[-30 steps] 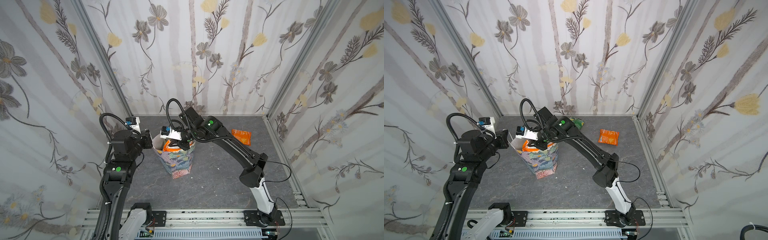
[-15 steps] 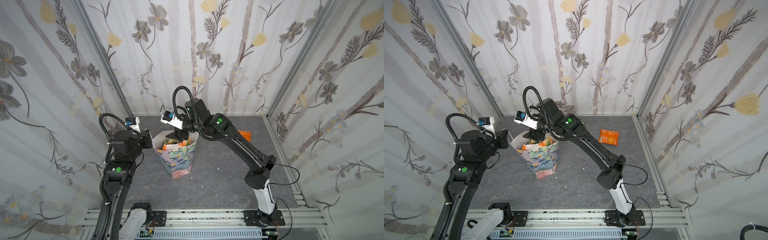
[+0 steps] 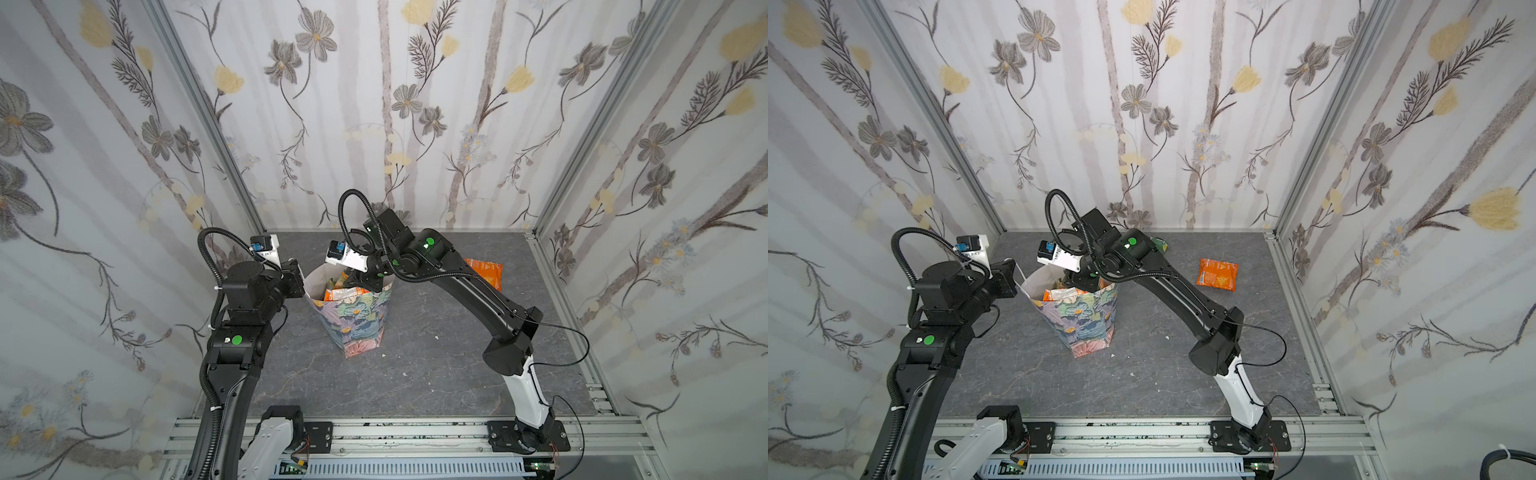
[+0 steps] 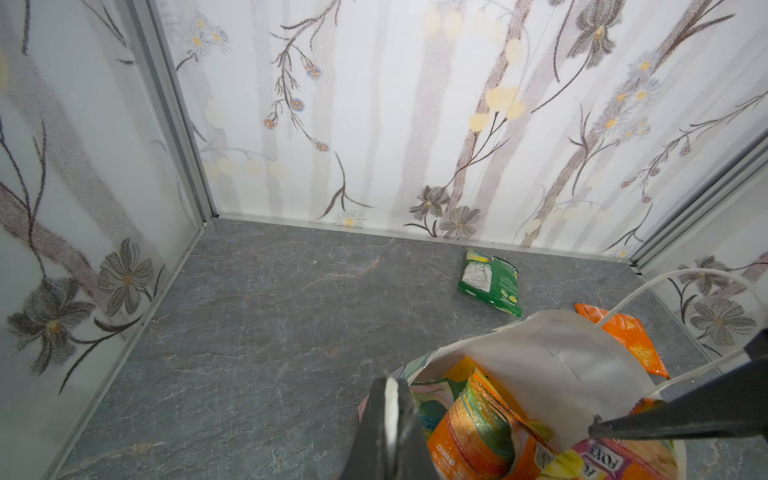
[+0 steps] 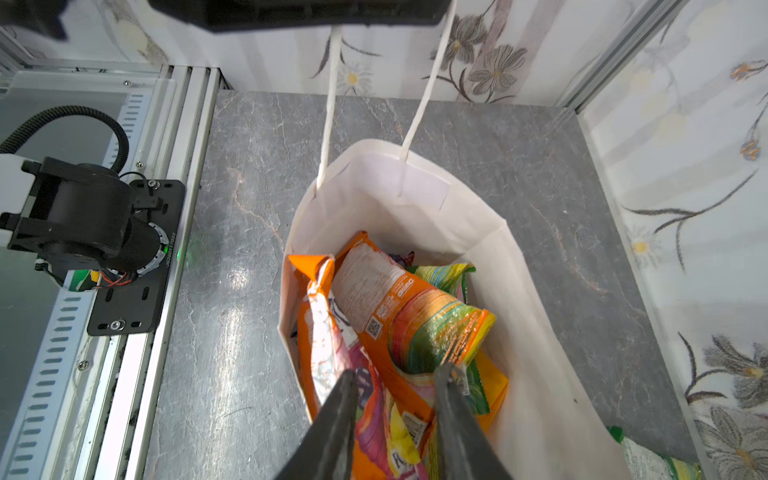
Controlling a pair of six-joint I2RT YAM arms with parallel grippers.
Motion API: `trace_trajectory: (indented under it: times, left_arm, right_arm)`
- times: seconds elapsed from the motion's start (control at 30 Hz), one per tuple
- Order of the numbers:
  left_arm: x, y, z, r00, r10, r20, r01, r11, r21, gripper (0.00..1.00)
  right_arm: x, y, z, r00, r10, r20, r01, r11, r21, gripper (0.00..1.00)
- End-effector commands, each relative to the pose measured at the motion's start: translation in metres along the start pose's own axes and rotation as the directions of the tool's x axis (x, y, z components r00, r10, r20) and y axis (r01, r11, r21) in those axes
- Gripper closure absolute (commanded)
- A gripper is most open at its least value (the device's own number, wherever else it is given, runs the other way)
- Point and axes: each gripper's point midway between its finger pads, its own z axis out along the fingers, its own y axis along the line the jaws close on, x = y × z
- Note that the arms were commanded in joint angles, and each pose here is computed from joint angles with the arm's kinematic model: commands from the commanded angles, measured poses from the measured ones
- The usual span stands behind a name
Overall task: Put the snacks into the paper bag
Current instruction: 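Open the right gripper and press the bag contents down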
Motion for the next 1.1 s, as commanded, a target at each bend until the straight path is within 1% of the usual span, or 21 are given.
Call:
trace_trajectory:
  times: [0.0, 0.03, 0.07, 0.17, 0.23, 0.27, 0.33, 0.37, 0.4, 0.5, 0.6, 0.63, 0.8, 0.87, 1.07]
  left_arm:
    - [-0.015, -0.001, -0.002, 0.998, 0.021, 0.062, -0.021, 1.0, -0.003, 1.0]
    - [-0.015, 0.0, -0.002, 0.998, 0.021, 0.062, -0.02, 1.0, -0.006, 1.0]
    - [-0.015, 0.0, -0.002, 0.998, 0.022, 0.06, -0.022, 1.0, -0.007, 1.0]
    - [-0.016, -0.001, -0.003, 0.998, 0.023, 0.065, -0.023, 1.0, -0.005, 1.0]
    - [-0.015, 0.0, -0.003, 0.998, 0.023, 0.064, -0.023, 1.0, -0.007, 1.0]
    - [-0.015, 0.0, -0.003, 0.998, 0.023, 0.064, -0.023, 1.0, -0.008, 1.0]
    - [-0.015, 0.0, -0.002, 0.998, 0.023, 0.061, -0.023, 1.0, -0.008, 1.0]
    - [-0.015, 0.0, -0.003, 0.998, 0.022, 0.063, -0.021, 1.0, -0.008, 1.0]
    - [-0.015, 0.0, -0.002, 0.998, 0.021, 0.063, -0.021, 1.0, -0.007, 1.0]
    - [-0.017, 0.0, -0.004, 0.997, 0.022, 0.07, -0.021, 1.0, -0.006, 1.0]
    - [-0.017, -0.001, -0.004, 0.997, 0.021, 0.069, -0.02, 1.0, -0.005, 1.0]
    - [-0.016, -0.001, -0.004, 0.997, 0.021, 0.069, -0.021, 1.0, -0.005, 1.0]
    - [-0.016, -0.001, -0.003, 0.998, 0.021, 0.063, -0.02, 1.0, -0.004, 1.0]
    - [-0.016, -0.001, -0.003, 0.998, 0.021, 0.063, -0.02, 1.0, -0.004, 1.0]
    - [-0.019, -0.001, -0.004, 0.997, 0.02, 0.068, -0.02, 1.0, -0.004, 1.0]
  right_arm:
    - [0.009, 0.0, 0.006, 0.999, 0.006, -0.032, -0.006, 1.0, -0.007, 0.8]
    - [0.011, 0.0, 0.007, 0.999, 0.009, -0.039, -0.009, 1.0, -0.004, 0.84]
    - [0.012, -0.001, 0.009, 0.999, 0.009, -0.044, -0.009, 1.0, -0.004, 0.85]
    - [0.016, -0.001, 0.014, 0.998, 0.016, -0.054, -0.017, 1.0, -0.01, 0.88]
    - [0.013, -0.002, 0.009, 0.999, 0.019, -0.045, -0.019, 1.0, 0.001, 0.9]
    - [0.009, -0.006, 0.005, 0.999, 0.023, -0.035, -0.022, 1.0, 0.022, 0.88]
    - [0.0, -0.012, -0.009, 1.0, 0.021, -0.005, -0.021, 0.998, 0.064, 0.77]
    - [-0.005, -0.014, -0.016, 1.0, 0.016, 0.01, -0.017, 0.997, 0.077, 0.75]
    - [-0.009, -0.014, -0.024, 1.0, 0.012, 0.026, -0.014, 0.997, 0.082, 0.71]
    - [-0.015, -0.01, -0.039, 0.998, 0.008, 0.059, -0.012, 0.998, 0.065, 0.66]
    - [-0.01, 0.002, -0.039, 0.998, 0.003, 0.06, -0.003, 1.0, 0.009, 0.57]
    - [-0.007, 0.006, -0.038, 0.998, 0.005, 0.056, -0.005, 1.0, -0.01, 0.55]
    - [0.008, 0.017, -0.022, 1.0, 0.027, 0.0, -0.027, 0.997, -0.072, 0.51]
    - [0.011, 0.017, -0.017, 1.0, 0.03, -0.01, -0.031, 0.997, -0.075, 0.53]
    - [0.015, 0.01, -0.008, 0.999, 0.031, -0.025, -0.032, 0.998, -0.048, 0.69]
